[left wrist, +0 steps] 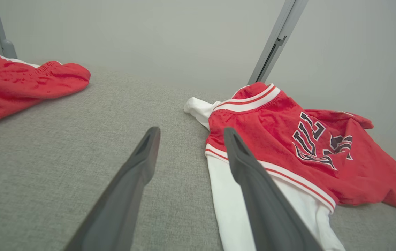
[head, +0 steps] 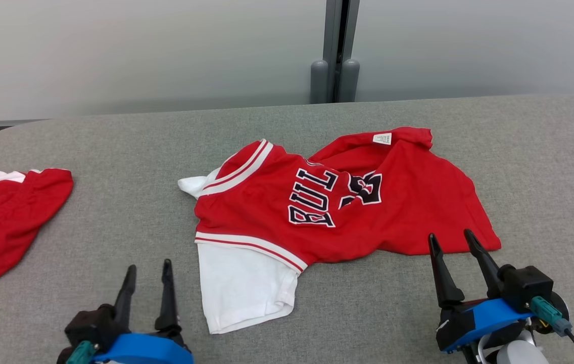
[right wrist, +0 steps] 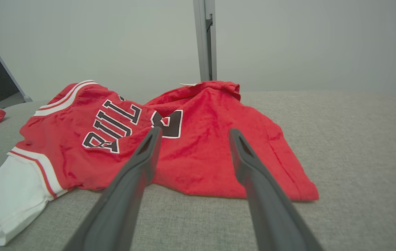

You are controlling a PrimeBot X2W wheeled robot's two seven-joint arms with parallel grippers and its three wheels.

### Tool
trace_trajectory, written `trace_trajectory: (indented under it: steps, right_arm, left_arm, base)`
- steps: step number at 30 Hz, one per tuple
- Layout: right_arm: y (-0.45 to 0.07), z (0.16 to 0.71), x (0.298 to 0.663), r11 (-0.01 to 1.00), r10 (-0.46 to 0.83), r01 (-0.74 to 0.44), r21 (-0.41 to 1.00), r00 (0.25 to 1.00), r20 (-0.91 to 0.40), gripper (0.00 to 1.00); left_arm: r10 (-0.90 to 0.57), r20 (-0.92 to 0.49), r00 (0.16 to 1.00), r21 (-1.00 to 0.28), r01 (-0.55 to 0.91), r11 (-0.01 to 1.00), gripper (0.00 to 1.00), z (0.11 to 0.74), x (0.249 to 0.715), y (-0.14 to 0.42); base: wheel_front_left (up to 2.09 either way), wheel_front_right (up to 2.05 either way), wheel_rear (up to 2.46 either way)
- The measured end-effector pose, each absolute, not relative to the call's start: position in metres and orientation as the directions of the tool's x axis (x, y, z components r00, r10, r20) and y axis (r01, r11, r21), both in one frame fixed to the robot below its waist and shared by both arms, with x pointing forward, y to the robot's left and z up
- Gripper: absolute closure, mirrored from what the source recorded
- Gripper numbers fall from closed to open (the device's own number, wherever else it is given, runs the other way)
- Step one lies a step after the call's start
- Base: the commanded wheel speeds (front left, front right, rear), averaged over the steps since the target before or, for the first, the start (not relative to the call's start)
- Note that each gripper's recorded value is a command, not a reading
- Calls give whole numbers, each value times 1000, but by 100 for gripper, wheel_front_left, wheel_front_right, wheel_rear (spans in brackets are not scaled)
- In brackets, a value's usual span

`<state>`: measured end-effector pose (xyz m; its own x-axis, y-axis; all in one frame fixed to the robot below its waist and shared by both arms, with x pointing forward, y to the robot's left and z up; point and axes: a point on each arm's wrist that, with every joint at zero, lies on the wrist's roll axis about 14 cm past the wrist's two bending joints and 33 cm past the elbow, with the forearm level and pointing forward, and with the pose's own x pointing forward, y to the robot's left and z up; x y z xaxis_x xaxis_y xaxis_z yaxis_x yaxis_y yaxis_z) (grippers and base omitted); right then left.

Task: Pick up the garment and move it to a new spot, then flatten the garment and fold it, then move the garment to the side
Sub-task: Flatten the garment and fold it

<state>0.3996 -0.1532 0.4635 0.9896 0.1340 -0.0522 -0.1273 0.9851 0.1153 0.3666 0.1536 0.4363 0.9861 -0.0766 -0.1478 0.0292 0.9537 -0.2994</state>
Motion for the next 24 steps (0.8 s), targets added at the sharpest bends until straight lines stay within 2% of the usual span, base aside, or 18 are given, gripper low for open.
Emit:
trace_trajectory:
  steps: [5,10,19,20,21,22,23,24]
  right_arm:
    - [-155,463,401,986,130,-123,115,990,-54,0]
    - [-161,460,401,988,110,-103,115,992,-62,0]
    - [-176,459,401,993,72,-65,98,995,-66,0]
    - [-177,459,401,994,67,-61,96,996,-65,0]
    - [-179,459,401,994,62,-56,95,996,-67,0]
    - [-181,458,401,994,57,-50,92,996,-70,0]
    - [-183,456,401,995,50,-43,86,996,-77,0]
    - [-186,452,401,996,42,-35,81,995,-88,0]
  left_arm:
    - [-190,-286,939,-309,97,946,0,410,355,123]
    - [-247,-466,850,-322,97,942,0,376,335,104]
    - [-265,-595,759,-298,98,950,0,356,325,93]
    - [-270,-600,753,-297,103,949,14,355,324,91]
    - [-275,-604,748,-297,109,949,45,355,324,90]
    - [-280,-607,744,-297,115,948,63,355,324,89]
    - [-283,-606,744,-294,121,948,69,355,324,88]
    - [-288,-608,740,-293,127,948,100,355,323,86]
  base:
    - [0,0,0]
    - [0,0,0]
    - [0,0,0]
    - [0,0,0]
    - [0,0,0]
    - [0,0,0]
    - [0,0,0]
    - [0,0,0]
